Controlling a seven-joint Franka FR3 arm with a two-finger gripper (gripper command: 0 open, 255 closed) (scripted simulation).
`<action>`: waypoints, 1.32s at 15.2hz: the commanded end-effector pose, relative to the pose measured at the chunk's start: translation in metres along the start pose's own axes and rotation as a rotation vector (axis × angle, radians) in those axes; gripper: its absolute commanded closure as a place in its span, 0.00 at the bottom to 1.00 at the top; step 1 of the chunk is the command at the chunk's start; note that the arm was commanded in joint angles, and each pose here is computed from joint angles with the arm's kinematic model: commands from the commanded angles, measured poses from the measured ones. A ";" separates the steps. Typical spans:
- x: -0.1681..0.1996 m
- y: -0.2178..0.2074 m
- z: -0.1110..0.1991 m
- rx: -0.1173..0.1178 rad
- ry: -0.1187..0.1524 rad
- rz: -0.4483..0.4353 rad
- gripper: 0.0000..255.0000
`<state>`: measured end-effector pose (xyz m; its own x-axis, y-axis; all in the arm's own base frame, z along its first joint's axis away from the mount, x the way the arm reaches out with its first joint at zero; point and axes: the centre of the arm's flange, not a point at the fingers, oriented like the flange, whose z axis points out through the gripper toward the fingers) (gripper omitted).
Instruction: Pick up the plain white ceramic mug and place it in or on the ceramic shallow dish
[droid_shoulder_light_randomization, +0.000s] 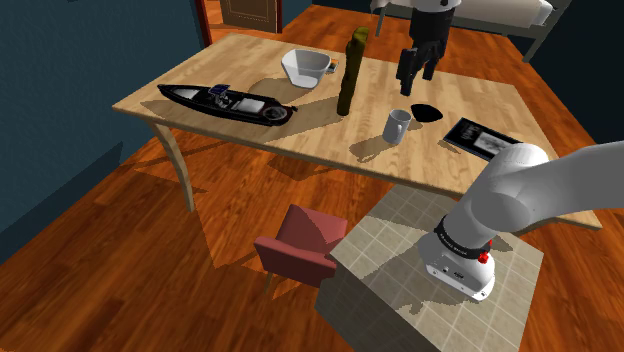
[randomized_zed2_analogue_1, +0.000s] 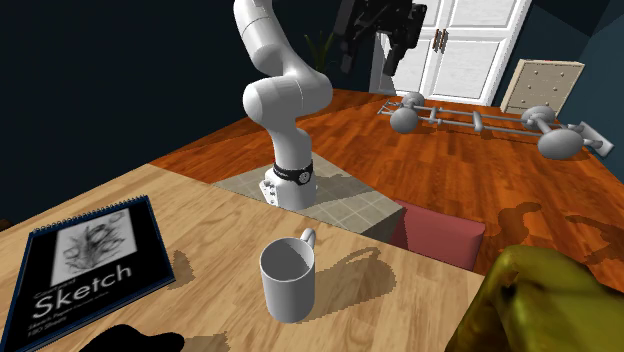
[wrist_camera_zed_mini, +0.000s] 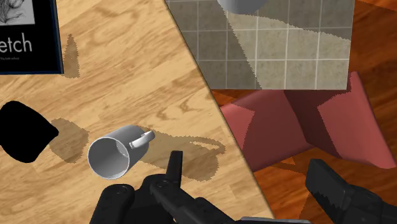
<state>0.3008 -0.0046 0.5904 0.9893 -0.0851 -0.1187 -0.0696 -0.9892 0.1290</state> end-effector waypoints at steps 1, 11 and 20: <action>0.000 0.000 0.000 0.000 0.000 0.000 0.00; 0.045 0.100 0.085 0.067 0.016 0.038 0.00; 0.084 0.186 0.166 0.126 0.030 0.071 0.00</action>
<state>0.3464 -0.2023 0.4488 0.9848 -0.1501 -0.0868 -0.1494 -0.9887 0.0152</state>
